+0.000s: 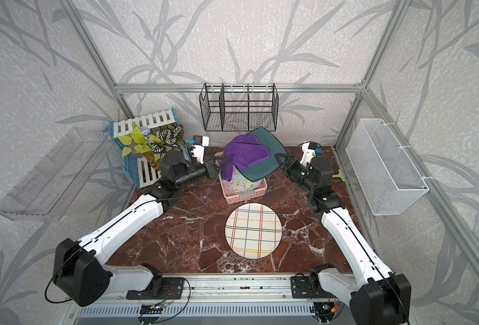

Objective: Wipe the wet plate dry
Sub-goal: Wipe the plate with towel.

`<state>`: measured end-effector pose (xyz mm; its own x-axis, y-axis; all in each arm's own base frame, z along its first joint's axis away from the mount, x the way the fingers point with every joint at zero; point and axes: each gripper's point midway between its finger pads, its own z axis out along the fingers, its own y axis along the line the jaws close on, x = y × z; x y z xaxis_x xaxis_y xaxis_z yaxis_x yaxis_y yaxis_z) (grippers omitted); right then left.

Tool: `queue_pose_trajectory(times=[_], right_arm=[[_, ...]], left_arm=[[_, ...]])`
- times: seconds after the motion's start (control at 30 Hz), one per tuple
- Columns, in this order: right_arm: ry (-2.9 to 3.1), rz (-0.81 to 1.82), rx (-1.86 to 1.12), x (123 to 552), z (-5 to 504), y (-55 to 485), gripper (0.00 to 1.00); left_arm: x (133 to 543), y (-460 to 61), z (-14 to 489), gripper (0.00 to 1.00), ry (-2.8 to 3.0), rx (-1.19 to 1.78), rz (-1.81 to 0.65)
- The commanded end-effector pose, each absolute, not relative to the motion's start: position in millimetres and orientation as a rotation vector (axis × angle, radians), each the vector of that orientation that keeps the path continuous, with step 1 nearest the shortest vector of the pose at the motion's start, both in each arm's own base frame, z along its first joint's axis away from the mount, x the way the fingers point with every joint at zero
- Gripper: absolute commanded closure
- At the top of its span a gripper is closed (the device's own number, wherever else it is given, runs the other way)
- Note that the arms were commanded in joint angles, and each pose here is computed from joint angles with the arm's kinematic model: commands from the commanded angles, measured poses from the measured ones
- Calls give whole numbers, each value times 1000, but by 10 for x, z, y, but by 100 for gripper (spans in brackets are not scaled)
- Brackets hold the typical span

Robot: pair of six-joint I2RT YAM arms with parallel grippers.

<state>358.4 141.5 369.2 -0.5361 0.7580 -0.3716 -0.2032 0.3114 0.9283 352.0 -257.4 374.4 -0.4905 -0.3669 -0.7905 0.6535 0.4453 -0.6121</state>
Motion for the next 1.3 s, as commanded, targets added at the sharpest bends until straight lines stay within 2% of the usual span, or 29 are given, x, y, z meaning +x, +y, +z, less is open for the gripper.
queue_pose_trajectory(times=[0.0, 0.17, 0.3, 0.43, 0.67, 0.8, 0.93, 1.07, 1.17, 1.27], right_arm=[[1276, 1531, 290, 3092, 4931, 1248, 100], [1202, 1554, 269, 2919, 5103, 1180, 100], [1133, 1606, 247, 2815, 5248, 1165, 100], [1155, 1651, 247, 2866, 5217, 1284, 100], [1232, 1731, 197, 2994, 5085, 1706, 100], [1173, 1765, 197, 3065, 5243, 1765, 100], [1105, 1746, 288, 3240, 5392, 1644, 100], [1111, 1696, 378, 3377, 5345, 1429, 100], [1106, 1705, 333, 3274, 5355, 1418, 100], [1077, 1776, 193, 3023, 5457, 1626, 100]], left_arm=[[3384, -2457, 4295, 100, 1483, 218, -1458], [3436, -2265, 4551, 100, 1373, 101, -1586], [3371, -2255, 4735, 100, 1220, 72, -1793], [3175, -2417, 5045, 100, 1062, 164, -2036], [2749, -2750, 5624, 100, 846, 342, -2223], [2603, -2876, 5630, 100, 771, 343, -2370], [2570, -3083, 5473, 100, 803, 311, -2422], [2638, -2867, 5541, 100, 740, 262, -2403], [2777, -2666, 5676, 100, 707, 220, -2369], [2908, -2681, 5734, 100, 722, 196, -2361]])
